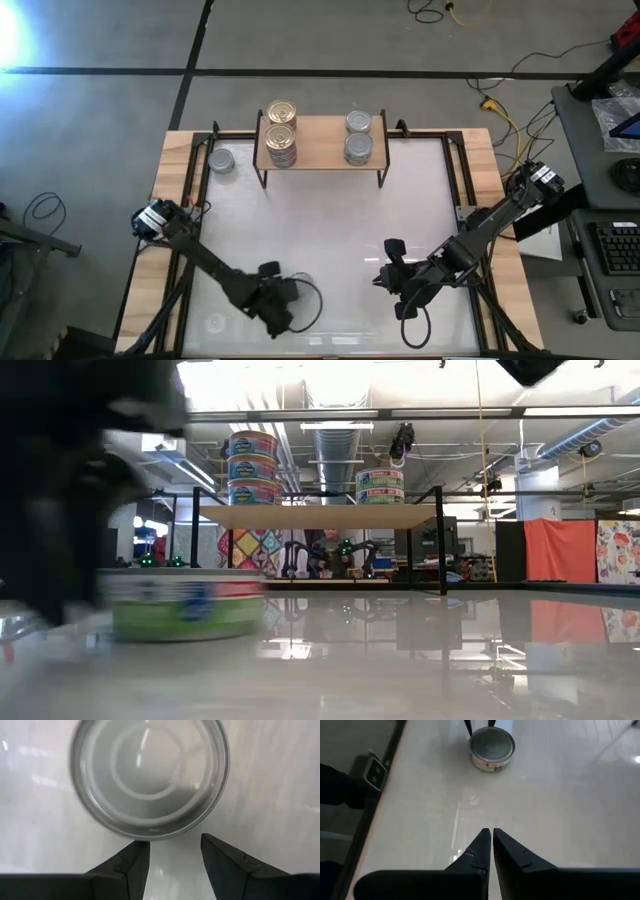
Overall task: Stack canned seafood by type on shelf
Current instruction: Stack the green tuna can on top of the other green tuna on the shelf
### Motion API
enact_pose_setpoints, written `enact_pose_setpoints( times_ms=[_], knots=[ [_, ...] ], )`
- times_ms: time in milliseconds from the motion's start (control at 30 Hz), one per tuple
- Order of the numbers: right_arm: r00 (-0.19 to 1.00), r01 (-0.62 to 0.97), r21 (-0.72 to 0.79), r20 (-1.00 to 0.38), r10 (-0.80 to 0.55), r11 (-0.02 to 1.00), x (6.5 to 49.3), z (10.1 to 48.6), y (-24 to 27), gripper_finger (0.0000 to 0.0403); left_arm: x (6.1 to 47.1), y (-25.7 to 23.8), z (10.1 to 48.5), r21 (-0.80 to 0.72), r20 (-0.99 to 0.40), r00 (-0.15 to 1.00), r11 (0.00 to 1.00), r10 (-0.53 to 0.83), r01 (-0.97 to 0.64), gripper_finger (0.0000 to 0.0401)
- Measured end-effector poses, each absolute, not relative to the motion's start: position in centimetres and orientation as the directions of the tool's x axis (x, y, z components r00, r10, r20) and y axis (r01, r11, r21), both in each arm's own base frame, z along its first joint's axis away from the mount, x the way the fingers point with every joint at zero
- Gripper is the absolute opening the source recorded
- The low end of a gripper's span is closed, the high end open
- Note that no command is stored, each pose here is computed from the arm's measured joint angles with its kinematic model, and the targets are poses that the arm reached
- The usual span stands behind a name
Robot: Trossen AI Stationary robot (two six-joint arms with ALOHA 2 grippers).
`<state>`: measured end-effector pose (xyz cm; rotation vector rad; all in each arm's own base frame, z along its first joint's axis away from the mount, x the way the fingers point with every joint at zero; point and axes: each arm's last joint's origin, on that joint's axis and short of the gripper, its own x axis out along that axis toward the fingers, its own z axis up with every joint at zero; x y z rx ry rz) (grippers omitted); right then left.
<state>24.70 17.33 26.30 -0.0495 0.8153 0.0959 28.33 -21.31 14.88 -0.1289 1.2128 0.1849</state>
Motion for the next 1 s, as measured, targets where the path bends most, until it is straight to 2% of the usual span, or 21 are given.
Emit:
enact_pose_setpoints(
  times_ms=[200, 333, 500, 733, 1000],
  knots=[
    [0.640, -0.039, 0.021, -0.767, 0.042, 0.999, 23.9, 24.0, 17.1, 0.0013, 31.2, -20.0, 15.2, -0.023, -0.853, 0.518, 0.990, 0.053, -0.138, 0.0161],
    [0.654, -0.039, 0.051, -0.754, 0.064, 0.998, 23.5, 22.9, 17.4, 0.0013, 32.7, -19.3, 15.2, -0.058, -0.784, 0.620, 0.993, 0.017, -0.101, 0.0162],
    [0.682, -0.053, 0.083, -0.725, 0.097, 0.995, 23.4, 22.1, 17.7, 0.0013, 33.8, -18.4, 15.5, -0.066, -0.719, 0.694, 0.991, 0.030, -0.112, 0.0170],
    [0.675, -0.044, 0.077, -0.733, 0.086, 0.996, 23.7, 21.3, 17.9, 0.0013, 33.9, -18.1, 15.5, -0.064, -0.724, 0.688, 0.989, 0.044, -0.131, 0.0217],
    [0.693, -0.054, 0.064, -0.716, 0.084, 0.996, 25.6, 19.2, 18.6, 0.0013, 33.6, -19.1, 17.6, -0.021, -0.800, 0.594, 0.988, 0.077, -0.156, 0.0261]
  ],
)
